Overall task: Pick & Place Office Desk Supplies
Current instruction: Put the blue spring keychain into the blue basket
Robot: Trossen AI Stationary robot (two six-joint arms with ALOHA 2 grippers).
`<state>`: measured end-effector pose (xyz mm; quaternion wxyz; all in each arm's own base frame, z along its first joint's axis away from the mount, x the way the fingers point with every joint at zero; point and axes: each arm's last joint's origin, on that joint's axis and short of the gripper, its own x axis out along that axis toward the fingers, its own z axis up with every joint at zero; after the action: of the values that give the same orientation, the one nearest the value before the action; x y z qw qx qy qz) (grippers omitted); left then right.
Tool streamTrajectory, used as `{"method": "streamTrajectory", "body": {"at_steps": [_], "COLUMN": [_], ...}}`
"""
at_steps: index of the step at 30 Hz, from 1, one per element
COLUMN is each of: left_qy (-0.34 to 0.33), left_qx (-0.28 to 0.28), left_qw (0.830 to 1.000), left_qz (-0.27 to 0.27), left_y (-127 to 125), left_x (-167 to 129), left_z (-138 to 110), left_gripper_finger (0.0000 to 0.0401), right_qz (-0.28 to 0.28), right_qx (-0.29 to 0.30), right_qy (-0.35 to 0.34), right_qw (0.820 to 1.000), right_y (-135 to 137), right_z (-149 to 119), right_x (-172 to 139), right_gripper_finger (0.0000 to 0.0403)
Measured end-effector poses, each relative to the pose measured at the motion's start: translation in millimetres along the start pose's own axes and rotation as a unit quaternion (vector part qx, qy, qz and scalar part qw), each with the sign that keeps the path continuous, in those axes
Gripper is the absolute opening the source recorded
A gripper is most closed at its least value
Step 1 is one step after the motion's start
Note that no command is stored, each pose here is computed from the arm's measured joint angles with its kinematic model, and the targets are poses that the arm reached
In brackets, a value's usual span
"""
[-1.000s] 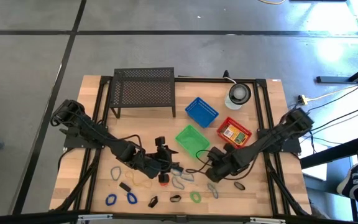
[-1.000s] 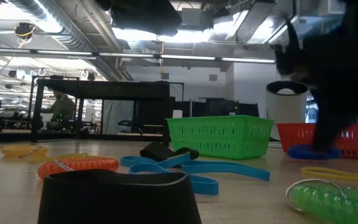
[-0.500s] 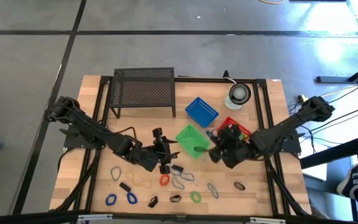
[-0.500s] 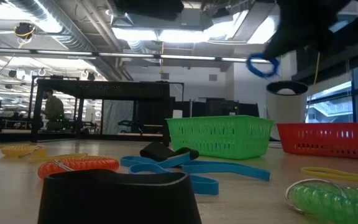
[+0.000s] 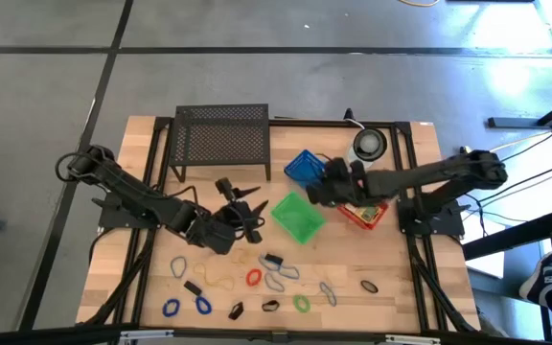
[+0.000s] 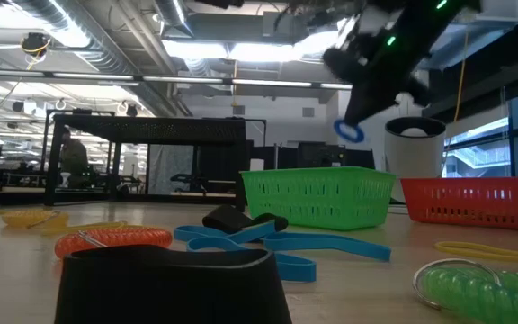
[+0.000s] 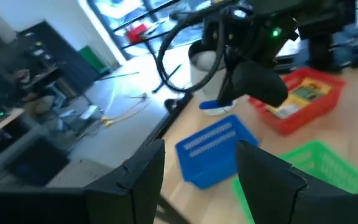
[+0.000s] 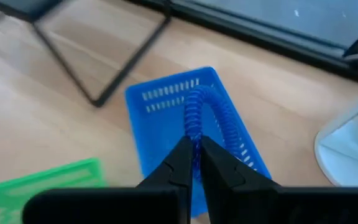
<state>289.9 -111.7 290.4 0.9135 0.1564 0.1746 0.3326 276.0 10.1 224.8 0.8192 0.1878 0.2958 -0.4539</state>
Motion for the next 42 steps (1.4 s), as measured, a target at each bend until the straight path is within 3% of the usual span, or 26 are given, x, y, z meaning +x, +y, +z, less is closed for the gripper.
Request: {"method": "streamTrajectory", "body": {"at_steps": [7,12,18,34,42], "left_qy": [0.058,0.072,0.088,0.120,0.120], "left_qx": [0.018,0.025,0.043,0.070,0.077], "left_qw": [0.998,0.997,0.995,0.990,0.989], "left_qz": [0.001,0.026,0.025,0.036,0.037], "left_y": [6.5,13.1,18.2,25.1,25.5], "left_x": [7.0,14.8,23.2,27.9,28.3], "left_z": [-18.3,-21.8,-23.7,-32.2,-32.4], "left_gripper_finger": [0.0191,0.0191,0.0191,0.0191,0.0191], "right_qz": [-0.030,-0.029,-0.004,-0.008,-0.017], "right_qx": [0.006,0.007,0.000,0.016,0.005], "right_qy": [0.044,0.056,0.077,0.080,0.092], "right_qw": [0.999,0.998,0.997,0.997,0.996], "right_y": [-6.1,-5.7,-1.8,0.2,9.7], "right_z": [8.6,8.4,5.8,2.4,-15.4], "right_x": [50.9,67.8,73.2,75.0,87.3], "right_gripper_finger": [0.0020,0.0020,0.0020,0.0020,0.0021]}}
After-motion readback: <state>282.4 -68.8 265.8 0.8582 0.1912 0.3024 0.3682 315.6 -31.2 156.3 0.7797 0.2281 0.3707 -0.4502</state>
